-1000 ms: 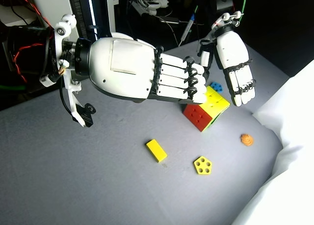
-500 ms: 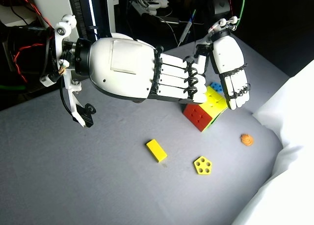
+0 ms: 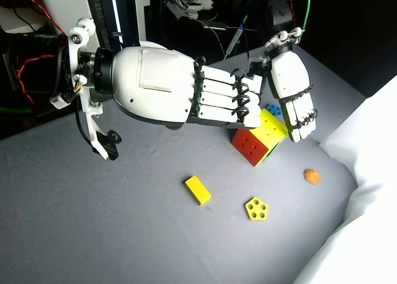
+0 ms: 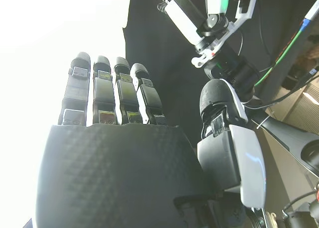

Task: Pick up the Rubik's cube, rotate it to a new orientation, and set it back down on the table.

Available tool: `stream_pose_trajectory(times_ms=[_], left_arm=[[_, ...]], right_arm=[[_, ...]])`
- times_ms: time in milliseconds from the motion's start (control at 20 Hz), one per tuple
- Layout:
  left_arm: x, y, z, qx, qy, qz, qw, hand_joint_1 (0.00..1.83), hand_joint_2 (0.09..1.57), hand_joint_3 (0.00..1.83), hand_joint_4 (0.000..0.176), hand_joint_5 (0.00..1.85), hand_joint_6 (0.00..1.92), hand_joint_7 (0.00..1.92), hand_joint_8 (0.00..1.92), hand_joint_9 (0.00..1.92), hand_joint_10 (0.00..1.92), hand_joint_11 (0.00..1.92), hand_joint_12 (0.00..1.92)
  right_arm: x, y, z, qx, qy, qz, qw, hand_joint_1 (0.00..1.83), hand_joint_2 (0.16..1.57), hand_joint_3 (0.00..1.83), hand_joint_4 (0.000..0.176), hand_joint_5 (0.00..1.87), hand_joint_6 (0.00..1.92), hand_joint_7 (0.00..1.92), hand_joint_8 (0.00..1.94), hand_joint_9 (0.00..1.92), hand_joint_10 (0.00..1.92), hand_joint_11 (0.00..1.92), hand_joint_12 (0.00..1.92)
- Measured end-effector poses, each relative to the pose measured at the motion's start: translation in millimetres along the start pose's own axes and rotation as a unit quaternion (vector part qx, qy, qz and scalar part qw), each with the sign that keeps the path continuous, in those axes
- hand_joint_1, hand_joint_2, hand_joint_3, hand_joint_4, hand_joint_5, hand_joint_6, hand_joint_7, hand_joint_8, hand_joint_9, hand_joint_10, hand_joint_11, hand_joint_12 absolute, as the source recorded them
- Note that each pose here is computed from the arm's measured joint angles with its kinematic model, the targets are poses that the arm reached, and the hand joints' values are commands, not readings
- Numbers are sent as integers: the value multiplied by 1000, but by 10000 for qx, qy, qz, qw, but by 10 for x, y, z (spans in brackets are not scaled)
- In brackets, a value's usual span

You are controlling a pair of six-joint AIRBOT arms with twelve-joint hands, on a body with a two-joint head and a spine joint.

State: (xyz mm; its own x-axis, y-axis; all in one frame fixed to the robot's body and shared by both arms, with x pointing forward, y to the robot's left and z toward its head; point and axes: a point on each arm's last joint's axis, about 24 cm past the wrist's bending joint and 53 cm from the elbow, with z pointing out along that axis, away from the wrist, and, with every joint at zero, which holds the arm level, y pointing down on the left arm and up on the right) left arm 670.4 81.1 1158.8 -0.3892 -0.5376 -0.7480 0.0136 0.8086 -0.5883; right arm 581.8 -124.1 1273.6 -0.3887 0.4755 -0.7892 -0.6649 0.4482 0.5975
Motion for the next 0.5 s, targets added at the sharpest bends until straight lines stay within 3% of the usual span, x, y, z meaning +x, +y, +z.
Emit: stream_pose_trajectory(times_ms=[100, 200, 400, 500], left_arm=[[73, -67, 43, 88, 89, 14, 9999, 1009, 1050, 0, 0, 0, 0, 0, 0, 0, 0, 0, 0], [90, -92, 58, 124, 110, 10, 9999, 1086, 1025, 0, 0, 0, 0, 0, 0, 0, 0, 0, 0], [63, -14, 99, 66, 66, 18, 10000, 989, 1052, 1, 0, 0, 0, 0, 0, 0, 0, 0, 0], [60, -2, 107, 62, 64, 30, 10000, 1049, 1033, 0, 0, 0, 0, 0, 0, 0, 0, 0, 0]], right_arm=[[-2, -1, 0, 2, -3, 2, 10000, 0, 1300, 13, 0, 0, 0, 0, 0, 0, 0, 0, 0], [-3, 1, 0, -3, -7, 6, 10000, 0, 1307, 15, 0, 0, 0, 1, 0, 0, 0, 0, 0], [-2, -1, 0, 2, -4, 4, 10000, 0, 1292, 7, 0, 0, 0, 0, 0, 0, 0, 0, 0], [-2, 2, 0, -4, -4, 0, 10000, 0, 1308, 14, 0, 0, 0, 0, 0, 0, 0, 0, 0]])
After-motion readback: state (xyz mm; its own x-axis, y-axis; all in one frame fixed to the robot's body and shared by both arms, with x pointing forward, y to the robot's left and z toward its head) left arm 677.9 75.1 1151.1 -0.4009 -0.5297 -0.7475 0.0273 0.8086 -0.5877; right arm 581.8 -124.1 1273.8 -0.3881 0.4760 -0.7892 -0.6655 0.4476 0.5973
